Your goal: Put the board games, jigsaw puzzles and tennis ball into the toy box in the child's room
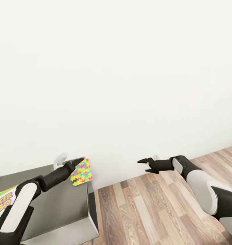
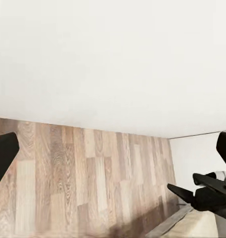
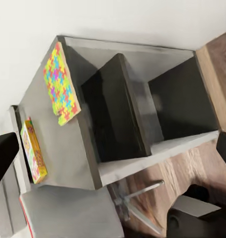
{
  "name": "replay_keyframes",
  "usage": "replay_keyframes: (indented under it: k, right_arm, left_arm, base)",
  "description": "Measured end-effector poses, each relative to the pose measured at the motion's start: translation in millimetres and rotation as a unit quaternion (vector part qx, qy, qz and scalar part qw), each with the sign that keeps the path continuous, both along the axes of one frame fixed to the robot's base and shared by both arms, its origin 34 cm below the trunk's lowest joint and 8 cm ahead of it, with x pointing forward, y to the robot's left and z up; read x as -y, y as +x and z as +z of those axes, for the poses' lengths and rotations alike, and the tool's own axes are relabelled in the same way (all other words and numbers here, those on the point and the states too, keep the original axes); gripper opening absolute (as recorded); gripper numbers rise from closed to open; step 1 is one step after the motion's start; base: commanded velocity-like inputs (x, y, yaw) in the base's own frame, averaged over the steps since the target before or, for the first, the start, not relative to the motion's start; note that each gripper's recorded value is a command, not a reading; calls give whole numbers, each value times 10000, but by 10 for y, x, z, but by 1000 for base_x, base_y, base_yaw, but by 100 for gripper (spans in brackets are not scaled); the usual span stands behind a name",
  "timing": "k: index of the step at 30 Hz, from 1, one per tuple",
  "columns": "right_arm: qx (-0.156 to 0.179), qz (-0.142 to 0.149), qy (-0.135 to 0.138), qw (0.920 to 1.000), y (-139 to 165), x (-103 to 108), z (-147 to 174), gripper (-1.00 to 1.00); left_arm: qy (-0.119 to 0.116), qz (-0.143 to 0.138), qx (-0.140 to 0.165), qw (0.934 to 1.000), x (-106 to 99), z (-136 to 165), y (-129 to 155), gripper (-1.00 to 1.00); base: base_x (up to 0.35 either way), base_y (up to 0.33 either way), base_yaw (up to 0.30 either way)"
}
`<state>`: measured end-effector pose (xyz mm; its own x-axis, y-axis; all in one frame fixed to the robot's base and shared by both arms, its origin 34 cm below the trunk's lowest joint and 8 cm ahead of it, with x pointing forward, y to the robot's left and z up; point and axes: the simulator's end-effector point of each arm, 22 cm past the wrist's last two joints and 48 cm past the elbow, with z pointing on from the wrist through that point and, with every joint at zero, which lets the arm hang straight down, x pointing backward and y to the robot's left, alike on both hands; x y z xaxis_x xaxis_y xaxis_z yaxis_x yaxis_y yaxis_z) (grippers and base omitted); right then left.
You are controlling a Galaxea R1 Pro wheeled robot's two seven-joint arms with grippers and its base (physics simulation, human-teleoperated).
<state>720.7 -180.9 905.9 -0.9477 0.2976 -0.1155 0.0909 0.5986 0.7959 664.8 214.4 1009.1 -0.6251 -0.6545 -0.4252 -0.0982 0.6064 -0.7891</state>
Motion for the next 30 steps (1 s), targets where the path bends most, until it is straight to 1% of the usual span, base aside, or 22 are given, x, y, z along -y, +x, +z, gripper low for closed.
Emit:
replay_keyframes:
  k: [1, 2, 3, 6, 11, 12, 13, 17, 18, 21, 23, 26, 30]
  right_arm:
    - [-114, -133, -22, 9998, -26, 11, -75, 100]
    - [-158, -193, -17, 9997, -33, 14, -99, 100]
    - [-212, -267, -18, 9994, -43, 19, -131, 100]
    - [-249, -354, 5, 9991, -43, 27, -148, 100]
    - [-223, -384, 113, 9989, -31, 4, -116, 100]
    - [-173, -370, 245, 9989, -16, -30, -72, 100]
    - [-46, -334, 570, 9978, 10, -99, 53, 100]
    - [57, -296, 813, 9962, 39, -140, 130, 100]
    - [97, -284, 917, 9953, 47, -155, 169, 100]
    - [119, -278, 965, 9949, 63, -160, 170, 100]
    - [126, -282, 984, 9947, 74, -159, 165, 100]
    - [132, -292, 984, 9946, 88, -144, 145, 100]
    - [138, -336, 937, 9949, 115, -71, 109, 100]
  left_arm:
    - [63, -31, -178, 9998, 165, -46, 19, 100]
    - [92, -48, -262, 9996, 252, -62, 25, 100]
    - [124, -50, -395, 9991, 394, -71, 51, 100]
    - [184, -18, -596, 9981, 599, -70, 87, 100]
    - [187, 10, -673, 9976, 728, -41, 110, 100]
    - [150, 6, -666, 9977, 772, -23, 125, 100]
    - [64, -7, -622, 9980, 871, 52, 171, 100]
    - [-34, -51, -541, 9985, 967, 127, 235, 100]
    - [-339, -174, -429, 9984, 1151, 262, 260, 100]
    - [-574, -261, -376, 9973, 1279, 333, 273, 100]
    - [-639, -278, -370, 9969, 1302, 336, 278, 100]
    - [-668, -279, -375, 9967, 1306, 314, 285, 100]
    - [-699, -289, -368, 9965, 1316, 290, 297, 100]
  base:
    - [0, 0, 294]
    - [0, 0, 294]
    - [0, 0, 294]
    - [0, 0, 294]
    - [0, 0, 294]
    - [0, 0, 295]
    - [0, 0, 295]
    - [0, 0, 296]
    - [0, 0, 297]
    - [0, 0, 297]
    - [0, 0, 297]
    - [0, 0, 298]
    - [0, 0, 298]
